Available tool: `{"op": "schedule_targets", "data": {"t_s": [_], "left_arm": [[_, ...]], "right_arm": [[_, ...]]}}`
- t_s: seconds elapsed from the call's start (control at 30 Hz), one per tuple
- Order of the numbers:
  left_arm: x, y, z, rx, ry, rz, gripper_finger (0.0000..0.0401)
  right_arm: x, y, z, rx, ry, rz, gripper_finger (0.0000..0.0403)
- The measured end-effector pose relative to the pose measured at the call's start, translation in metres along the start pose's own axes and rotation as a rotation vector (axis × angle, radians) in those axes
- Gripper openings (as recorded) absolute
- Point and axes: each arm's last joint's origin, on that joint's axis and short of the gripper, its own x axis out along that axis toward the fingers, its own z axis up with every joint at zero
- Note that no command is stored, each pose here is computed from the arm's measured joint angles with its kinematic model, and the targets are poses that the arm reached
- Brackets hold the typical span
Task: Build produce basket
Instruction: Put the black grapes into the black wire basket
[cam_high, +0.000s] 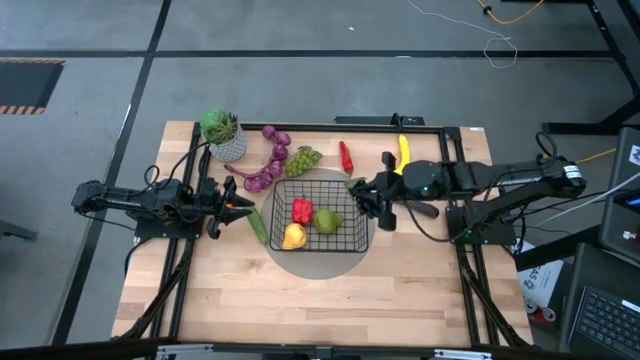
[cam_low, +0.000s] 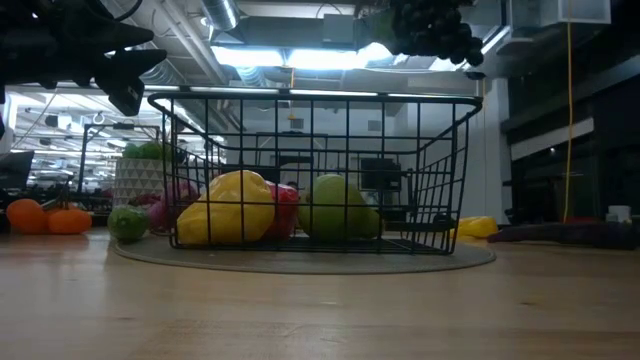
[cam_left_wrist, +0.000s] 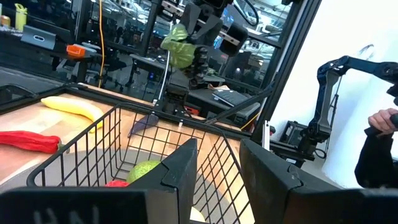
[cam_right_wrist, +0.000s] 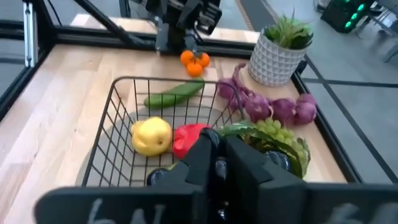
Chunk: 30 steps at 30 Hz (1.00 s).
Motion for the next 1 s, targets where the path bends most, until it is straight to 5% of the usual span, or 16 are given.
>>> {"op": "schedule_targets", "data": {"t_s": [1.0], "left_arm": [[0.000, 0.000, 0.000, 0.000, 0.000, 0.000, 0.0115]], "right_arm": [[0.026, 0.006, -0.003, 0.010, -0.032, 0.002, 0.0053]]}}
